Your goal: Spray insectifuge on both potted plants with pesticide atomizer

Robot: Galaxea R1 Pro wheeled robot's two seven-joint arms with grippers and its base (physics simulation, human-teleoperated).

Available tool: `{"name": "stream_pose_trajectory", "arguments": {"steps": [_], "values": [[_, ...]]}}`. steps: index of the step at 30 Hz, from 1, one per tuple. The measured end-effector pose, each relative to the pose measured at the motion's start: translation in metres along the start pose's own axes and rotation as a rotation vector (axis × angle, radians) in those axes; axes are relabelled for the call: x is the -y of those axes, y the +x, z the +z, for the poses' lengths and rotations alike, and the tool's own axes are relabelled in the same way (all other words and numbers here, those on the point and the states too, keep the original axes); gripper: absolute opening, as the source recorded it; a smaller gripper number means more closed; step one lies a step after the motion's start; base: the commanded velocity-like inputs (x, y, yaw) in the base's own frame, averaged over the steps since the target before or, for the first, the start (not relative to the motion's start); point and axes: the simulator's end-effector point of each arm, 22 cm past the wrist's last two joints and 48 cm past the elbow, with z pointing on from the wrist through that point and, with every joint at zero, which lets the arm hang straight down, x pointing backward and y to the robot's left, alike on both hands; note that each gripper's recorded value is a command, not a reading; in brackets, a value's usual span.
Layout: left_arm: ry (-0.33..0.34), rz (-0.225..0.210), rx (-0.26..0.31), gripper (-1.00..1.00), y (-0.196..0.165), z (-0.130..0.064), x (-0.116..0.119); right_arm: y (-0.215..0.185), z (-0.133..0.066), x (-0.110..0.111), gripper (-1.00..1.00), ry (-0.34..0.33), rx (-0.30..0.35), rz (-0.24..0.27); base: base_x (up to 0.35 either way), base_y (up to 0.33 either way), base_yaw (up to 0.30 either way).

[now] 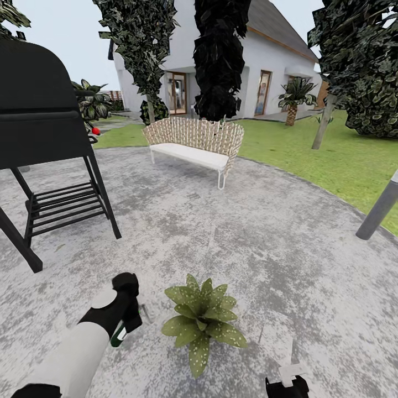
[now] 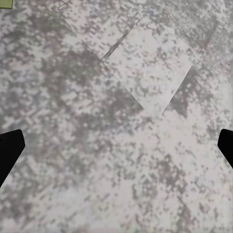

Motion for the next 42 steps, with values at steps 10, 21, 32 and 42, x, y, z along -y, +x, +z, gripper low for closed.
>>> {"name": "stream_pose_trajectory", "arguments": {"steps": [10, 21, 32, 42], "values": [[0.078, -0.014, -0.021, -1.0, 0.007, 0.018, 0.023, 0.0, 0.0, 0.0, 1.0, 0.0, 0.0, 0.0, 0.0, 0.0, 0.0], [0.075, -0.029, -0.008, -1.0, 0.011, 0.039, 0.031, 0.0, 0.0, 0.0, 1.0, 0.0, 0.0, 0.0, 0.0, 0.0, 0.0], [0.098, -0.019, -0.056, -1.0, 0.025, 0.055, 0.043, 0.0, 0.0, 0.0, 1.0, 0.0, 0.0, 0.0, 0.0, 0.0, 0.0], [0.096, -0.016, -0.068, -1.0, 0.03, 0.056, 0.041, 0.0, 0.0, 0.0, 1.0, 0.0, 0.0, 0.0, 0.0, 0.0, 0.0]]}}
